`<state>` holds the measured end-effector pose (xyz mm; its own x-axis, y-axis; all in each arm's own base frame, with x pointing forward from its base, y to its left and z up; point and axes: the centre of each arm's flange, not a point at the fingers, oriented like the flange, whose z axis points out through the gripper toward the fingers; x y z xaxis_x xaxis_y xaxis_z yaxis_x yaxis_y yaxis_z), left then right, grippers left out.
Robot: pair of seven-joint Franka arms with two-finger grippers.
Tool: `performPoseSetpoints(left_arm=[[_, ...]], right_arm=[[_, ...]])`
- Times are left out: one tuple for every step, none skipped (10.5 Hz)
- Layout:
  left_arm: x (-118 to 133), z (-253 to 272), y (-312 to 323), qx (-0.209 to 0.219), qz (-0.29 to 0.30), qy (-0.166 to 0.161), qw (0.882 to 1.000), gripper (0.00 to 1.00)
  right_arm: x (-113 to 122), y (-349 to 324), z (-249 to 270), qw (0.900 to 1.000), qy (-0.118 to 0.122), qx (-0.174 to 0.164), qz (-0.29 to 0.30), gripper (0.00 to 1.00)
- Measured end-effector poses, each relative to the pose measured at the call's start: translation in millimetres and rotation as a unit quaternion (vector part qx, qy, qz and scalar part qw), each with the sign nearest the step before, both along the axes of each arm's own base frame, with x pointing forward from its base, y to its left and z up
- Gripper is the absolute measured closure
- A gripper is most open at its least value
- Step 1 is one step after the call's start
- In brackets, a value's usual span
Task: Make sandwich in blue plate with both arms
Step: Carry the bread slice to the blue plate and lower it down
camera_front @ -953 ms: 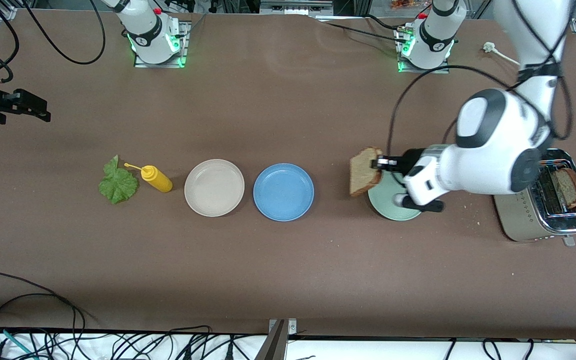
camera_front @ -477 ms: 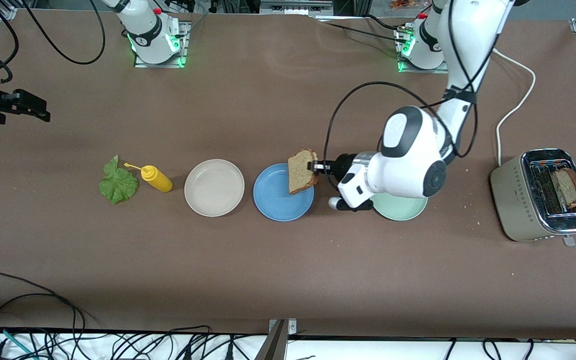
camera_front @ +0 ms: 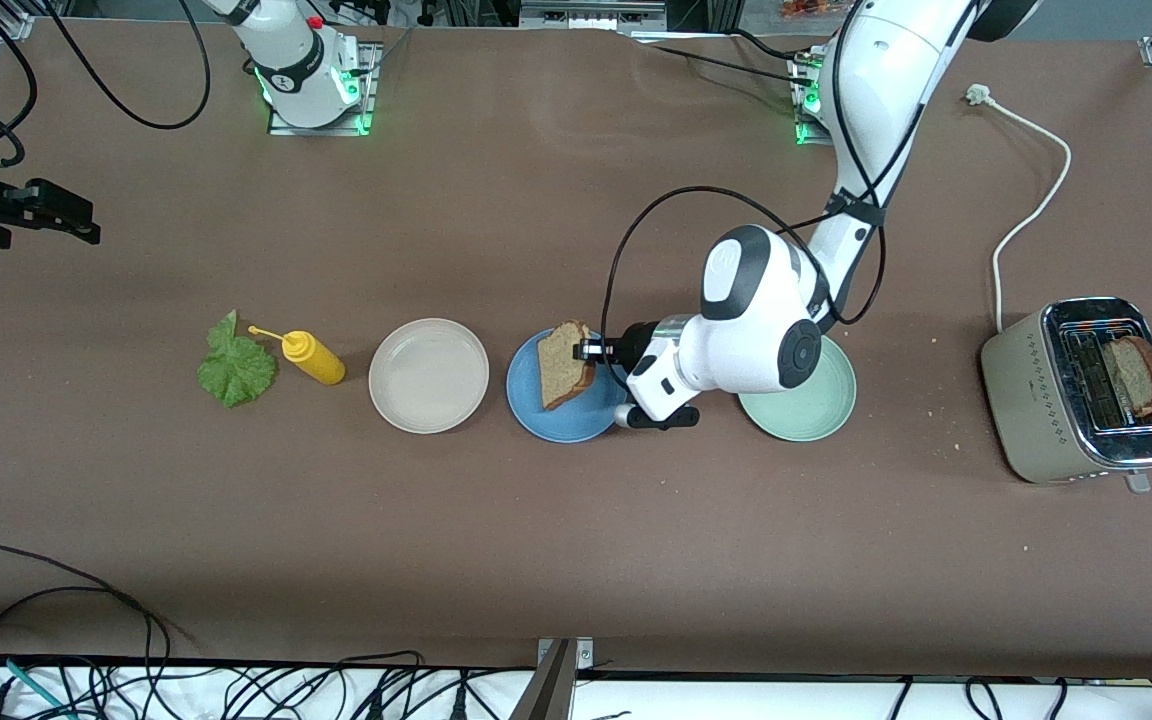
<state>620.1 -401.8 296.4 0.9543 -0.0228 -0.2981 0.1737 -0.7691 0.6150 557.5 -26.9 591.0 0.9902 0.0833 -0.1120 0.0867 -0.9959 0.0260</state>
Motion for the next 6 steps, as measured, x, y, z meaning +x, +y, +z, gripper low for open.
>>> performPoseSetpoints(left_arm=[[2, -6, -5, 0.0, 0.003, -0.006, 1.0, 0.91], [3, -13, -9, 0.002, 0.008, -0.011, 1.0, 0.91], [1, -21, -14, 0.004, 0.009, -0.012, 1.0, 0.91], [-2, -32, -21, 0.007, 0.009, -0.013, 1.0, 0.91], [-5, -40, -25, 0.009, 0.007, -0.011, 1.0, 0.91], [-6, -47, -26, 0.011, 0.007, -0.008, 1.0, 0.91]], right_arm=[[0, 0, 0, 1.0, 0.0, 0.0, 0.0, 0.0], [0, 0, 0, 1.0, 0.0, 0.0, 0.0, 0.0], [0, 0, 0, 1.0, 0.0, 0.0, 0.0, 0.0], [0, 0, 0, 1.0, 0.0, 0.0, 0.0, 0.0], [0, 0, 0, 1.0, 0.0, 0.0, 0.0, 0.0], [0, 0, 0, 1.0, 0.0, 0.0, 0.0, 0.0]])
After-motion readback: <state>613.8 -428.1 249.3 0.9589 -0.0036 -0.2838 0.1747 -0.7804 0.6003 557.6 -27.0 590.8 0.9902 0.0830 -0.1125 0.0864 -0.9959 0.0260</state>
